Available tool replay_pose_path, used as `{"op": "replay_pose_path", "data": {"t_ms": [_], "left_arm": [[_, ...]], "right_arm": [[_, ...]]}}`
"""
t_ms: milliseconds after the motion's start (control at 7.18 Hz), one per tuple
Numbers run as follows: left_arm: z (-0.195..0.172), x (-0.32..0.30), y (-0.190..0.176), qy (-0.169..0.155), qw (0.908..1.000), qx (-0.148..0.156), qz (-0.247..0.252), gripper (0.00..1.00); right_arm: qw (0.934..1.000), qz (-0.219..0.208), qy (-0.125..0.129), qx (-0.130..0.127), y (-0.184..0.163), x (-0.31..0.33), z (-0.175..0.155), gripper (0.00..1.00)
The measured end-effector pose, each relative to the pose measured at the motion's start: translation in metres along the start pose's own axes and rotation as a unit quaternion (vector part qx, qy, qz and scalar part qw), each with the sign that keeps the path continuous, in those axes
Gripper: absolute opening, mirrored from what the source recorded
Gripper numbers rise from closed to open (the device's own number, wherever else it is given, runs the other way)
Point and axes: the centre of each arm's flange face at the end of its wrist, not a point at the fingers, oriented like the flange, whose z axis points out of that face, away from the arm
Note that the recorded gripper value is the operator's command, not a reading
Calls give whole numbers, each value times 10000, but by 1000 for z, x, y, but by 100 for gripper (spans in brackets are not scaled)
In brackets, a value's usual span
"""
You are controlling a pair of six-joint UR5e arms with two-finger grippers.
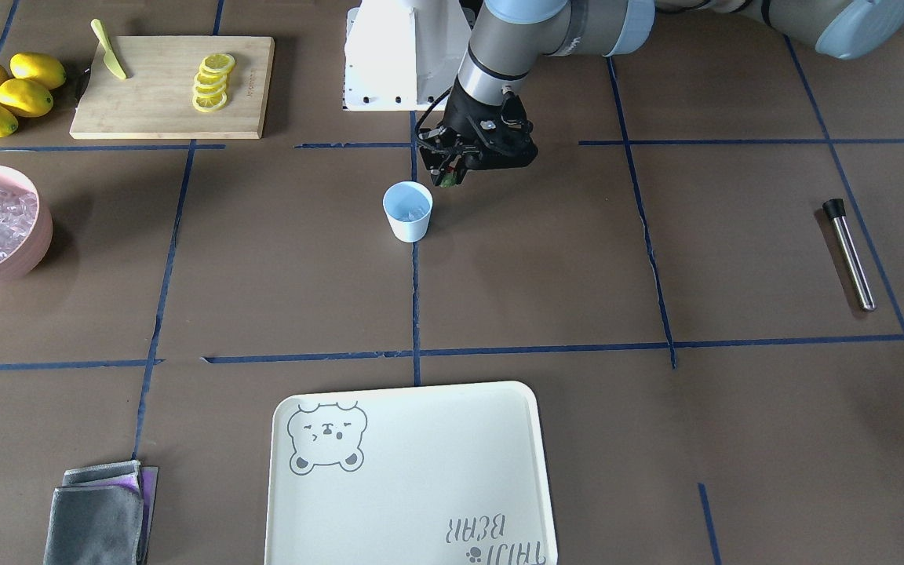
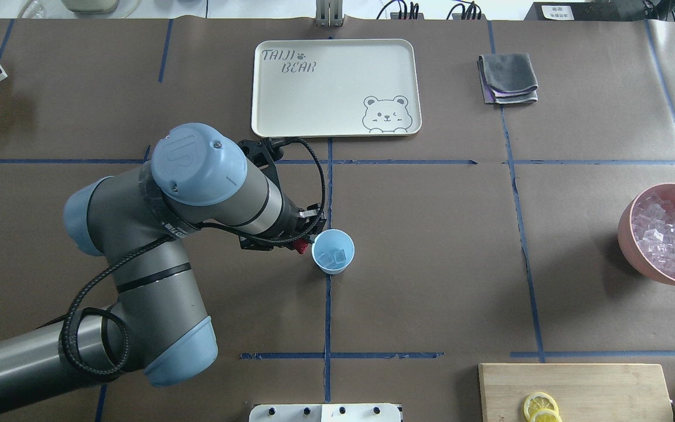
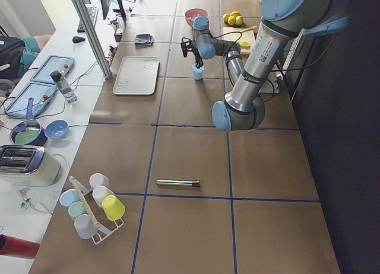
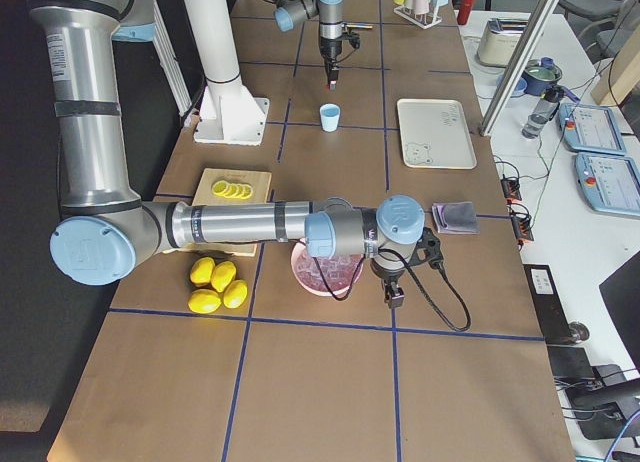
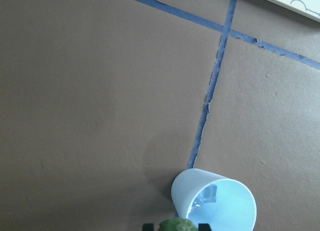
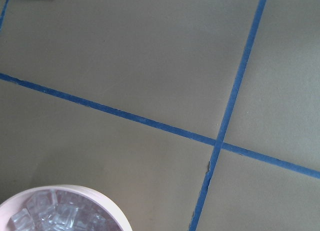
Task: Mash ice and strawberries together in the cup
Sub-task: 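Carry the strawberry with the left gripper over the blue cup, then open the left gripper to drop the strawberry into the cup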
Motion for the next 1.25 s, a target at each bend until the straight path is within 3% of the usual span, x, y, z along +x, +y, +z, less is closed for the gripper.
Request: {"op": "replay_pose_path", "data": {"t_ms": [418,557,697,836,1254], "left_arm": [[34,28,-2,27,10000,70,35,2],[42,33,-1,33,10000,63,48,8],[45,34,0,30,10000,51,58,31],[47,34,2,25,10000,39,70,99],[46,33,3,40,9999,35,126,100]], "right_arm": [[10000,39,-4,-10,3,2,1,99],[10000,52,-4,-11,3,2,1,99],[10000,59,-4,-9,3,1,1,99],[10000,62,-4,-7,2,1,1,99],[10000,64,-4,-5,2,1,1,99]]}}
